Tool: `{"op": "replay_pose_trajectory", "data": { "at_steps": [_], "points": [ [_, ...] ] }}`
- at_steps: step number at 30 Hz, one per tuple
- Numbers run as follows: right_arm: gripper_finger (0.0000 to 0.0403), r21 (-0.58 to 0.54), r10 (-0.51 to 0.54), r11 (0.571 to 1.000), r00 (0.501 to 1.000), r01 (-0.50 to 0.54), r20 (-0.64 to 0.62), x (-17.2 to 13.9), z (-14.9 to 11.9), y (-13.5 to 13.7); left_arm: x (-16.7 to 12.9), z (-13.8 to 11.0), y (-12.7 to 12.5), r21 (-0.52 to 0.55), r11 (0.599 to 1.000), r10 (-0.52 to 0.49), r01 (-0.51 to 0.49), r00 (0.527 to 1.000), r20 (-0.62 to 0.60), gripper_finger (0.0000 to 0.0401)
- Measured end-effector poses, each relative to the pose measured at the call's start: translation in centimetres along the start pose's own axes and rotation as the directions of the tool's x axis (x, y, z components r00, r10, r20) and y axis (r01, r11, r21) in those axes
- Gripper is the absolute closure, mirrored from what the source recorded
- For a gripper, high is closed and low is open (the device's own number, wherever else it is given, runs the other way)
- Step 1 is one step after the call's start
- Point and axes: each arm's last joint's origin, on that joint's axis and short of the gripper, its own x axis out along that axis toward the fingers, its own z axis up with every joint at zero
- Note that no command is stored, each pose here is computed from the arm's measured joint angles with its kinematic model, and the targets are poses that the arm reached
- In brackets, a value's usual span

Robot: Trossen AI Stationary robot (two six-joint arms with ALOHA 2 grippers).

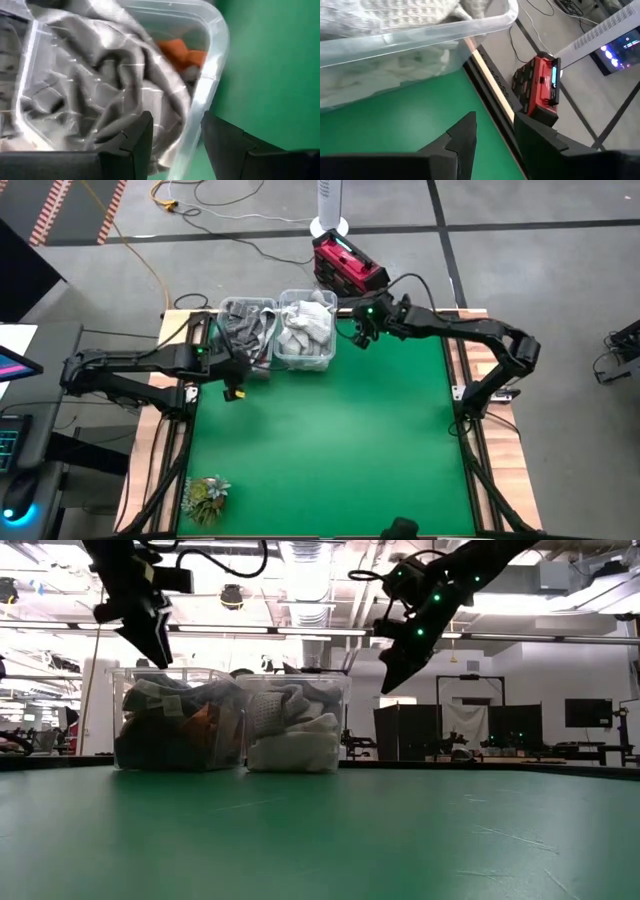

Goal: Sort towels by color in basket
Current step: Adjust the transparent bins

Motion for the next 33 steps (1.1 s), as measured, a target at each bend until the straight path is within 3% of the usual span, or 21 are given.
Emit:
{"op": "replay_pose_trajectory", "data": {
  "at_steps": [5,11,16,21,24,29,33],
  "points": [
    [0.0232,-0.026,0.028,0.999,0.998,-0.027,0.048,-0.1,0.5,0.2,0.5,0.2,1.1,0.022,0.998,0.067,-0.067,0.998,0.003,0.0244],
    [0.0232,-0.039,0.045,0.998,0.993,-0.041,0.108,-0.4,1.1,0.9,2.4,0.4,2.0,0.007,0.997,0.08,-0.08,0.997,0.022,0.0244],
    [0.0232,-0.043,0.04,0.998,0.996,-0.037,0.08,-0.3,0.9,0.9,2.8,0.2,3.0,0.014,0.991,0.132,-0.132,0.991,-0.02,0.0244],
    [0.0233,0.029,-0.01,1.0,0.999,0.009,0.049,0.9,0.2,-1.4,-0.2,1.2,4.7,-0.043,0.982,0.188,-0.185,0.979,0.083,0.0244],
    [0.0236,0.06,0.038,0.997,0.998,-0.041,0.051,2.3,-0.3,-2.1,-2.6,1.7,5.9,-0.081,0.976,0.213,-0.201,0.962,0.171,0.0244],
    [0.0241,0.026,0.075,0.997,0.992,-0.078,0.097,4.9,-0.2,-0.7,-5.1,1.8,6.9,-0.156,0.97,0.227,-0.186,0.922,0.315,0.0244],
    [0.0243,-0.039,0.102,0.994,0.983,-0.097,0.152,6.5,0.2,1.4,-5.2,1.6,6.9,-0.158,0.975,0.203,-0.157,0.919,0.339,0.0244]
  ]
}}
